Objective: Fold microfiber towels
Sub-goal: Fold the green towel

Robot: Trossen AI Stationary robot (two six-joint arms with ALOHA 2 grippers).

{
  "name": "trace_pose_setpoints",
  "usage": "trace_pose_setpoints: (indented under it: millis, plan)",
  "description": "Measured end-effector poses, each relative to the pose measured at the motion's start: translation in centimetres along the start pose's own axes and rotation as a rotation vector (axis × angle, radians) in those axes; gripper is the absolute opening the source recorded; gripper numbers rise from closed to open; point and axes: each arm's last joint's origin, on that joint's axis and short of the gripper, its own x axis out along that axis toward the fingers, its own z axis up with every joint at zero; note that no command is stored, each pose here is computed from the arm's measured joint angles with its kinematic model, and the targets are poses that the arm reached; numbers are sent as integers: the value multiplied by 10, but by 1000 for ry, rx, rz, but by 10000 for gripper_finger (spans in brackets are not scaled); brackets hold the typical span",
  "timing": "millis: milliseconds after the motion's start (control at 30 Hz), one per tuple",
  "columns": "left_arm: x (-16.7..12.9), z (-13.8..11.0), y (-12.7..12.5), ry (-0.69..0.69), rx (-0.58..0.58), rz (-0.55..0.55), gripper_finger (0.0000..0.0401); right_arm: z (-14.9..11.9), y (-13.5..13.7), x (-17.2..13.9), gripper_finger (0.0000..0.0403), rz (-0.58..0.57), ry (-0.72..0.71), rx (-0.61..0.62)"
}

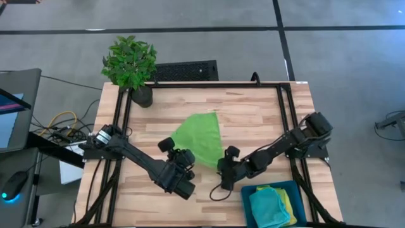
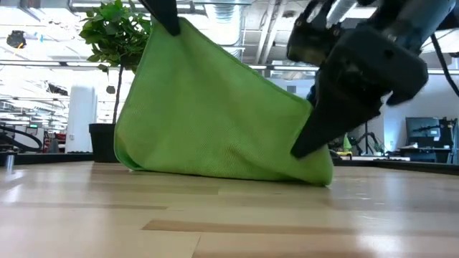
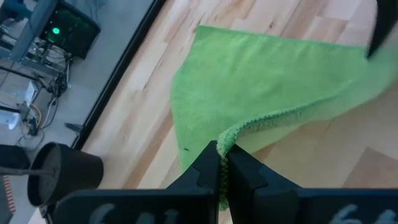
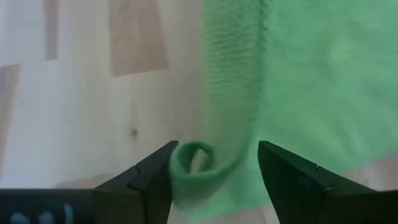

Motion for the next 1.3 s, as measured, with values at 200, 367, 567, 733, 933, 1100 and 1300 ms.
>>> trace_pose_setpoints:
  millis: [200,367,567,733,933,1100,1300]
  plan:
    - [-5,-4,-2,-8,8,-11,1,-2,1,-10,241,-52,-7,20]
    - [-9,-8,-4,7,-8,-28,1,-5,5,-11,197,-39,3,16]
    - [-16,-18,-10,55,-83,-64,1,-2,7,-19,67,-10,-13,-3]
    - [-8,-37,-16,158,-127,-50,1,5,-1,-22,17,-46,-40,-29]
    - [8,-57,-20,223,-175,17,0,19,-26,-21,8,-130,-64,-37]
    - [27,-66,-18,228,-197,94,0,30,-57,-11,13,-211,-52,-17]
    - [64,-69,-9,251,-189,199,0,43,-98,-1,5,-332,-49,-16]
